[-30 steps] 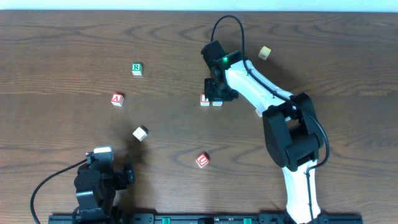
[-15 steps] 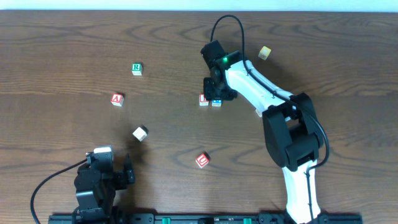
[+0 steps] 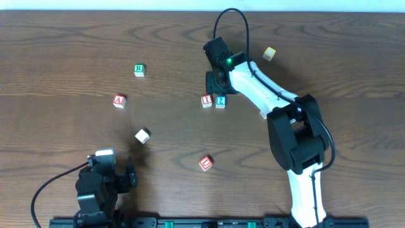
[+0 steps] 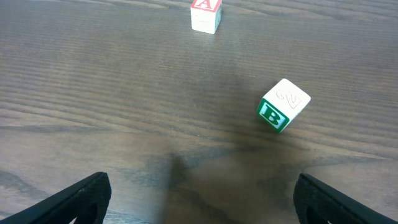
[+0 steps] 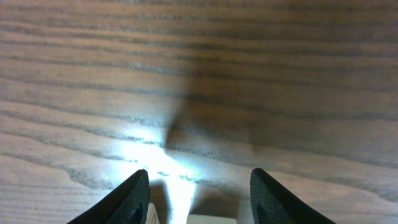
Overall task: Spell out Ai2
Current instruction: 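Place the 2 block right of the I block, then open the right gripper and retract the right arm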
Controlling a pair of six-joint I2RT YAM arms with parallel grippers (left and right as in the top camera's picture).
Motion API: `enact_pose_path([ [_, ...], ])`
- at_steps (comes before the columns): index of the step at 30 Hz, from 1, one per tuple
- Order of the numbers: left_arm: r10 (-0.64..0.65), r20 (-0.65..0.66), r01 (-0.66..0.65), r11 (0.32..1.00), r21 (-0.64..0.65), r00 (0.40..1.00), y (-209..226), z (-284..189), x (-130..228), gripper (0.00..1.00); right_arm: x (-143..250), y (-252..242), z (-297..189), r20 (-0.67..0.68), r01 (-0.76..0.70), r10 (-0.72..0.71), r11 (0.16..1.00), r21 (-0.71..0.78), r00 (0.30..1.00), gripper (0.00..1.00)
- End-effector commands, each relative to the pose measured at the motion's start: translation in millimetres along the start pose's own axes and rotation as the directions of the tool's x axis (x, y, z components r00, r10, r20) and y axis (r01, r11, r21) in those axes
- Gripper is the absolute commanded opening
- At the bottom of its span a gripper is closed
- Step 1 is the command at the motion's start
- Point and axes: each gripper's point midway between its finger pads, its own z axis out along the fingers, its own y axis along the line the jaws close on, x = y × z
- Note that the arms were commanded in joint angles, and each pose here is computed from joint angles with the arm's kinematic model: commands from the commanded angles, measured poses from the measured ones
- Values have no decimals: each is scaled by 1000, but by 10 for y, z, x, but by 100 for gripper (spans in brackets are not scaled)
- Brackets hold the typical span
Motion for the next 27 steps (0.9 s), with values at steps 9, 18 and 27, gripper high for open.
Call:
enact_pose_path([
  [9, 9, -21, -9, 1000, -7, 1000, 14, 28, 75, 96, -185, 394, -112, 59, 60, -54, 991, -119, 997, 1],
  [18, 9, -21, -9, 1000, -7, 1000, 14, 28, 75, 95, -103, 630, -134, 91, 157, -147, 981, -116, 985, 2],
  [27, 9, -21, -9, 1000, -7, 1000, 14, 28, 75, 95, 65, 495, -66, 19, 158, -157, 985, -62, 987, 1],
])
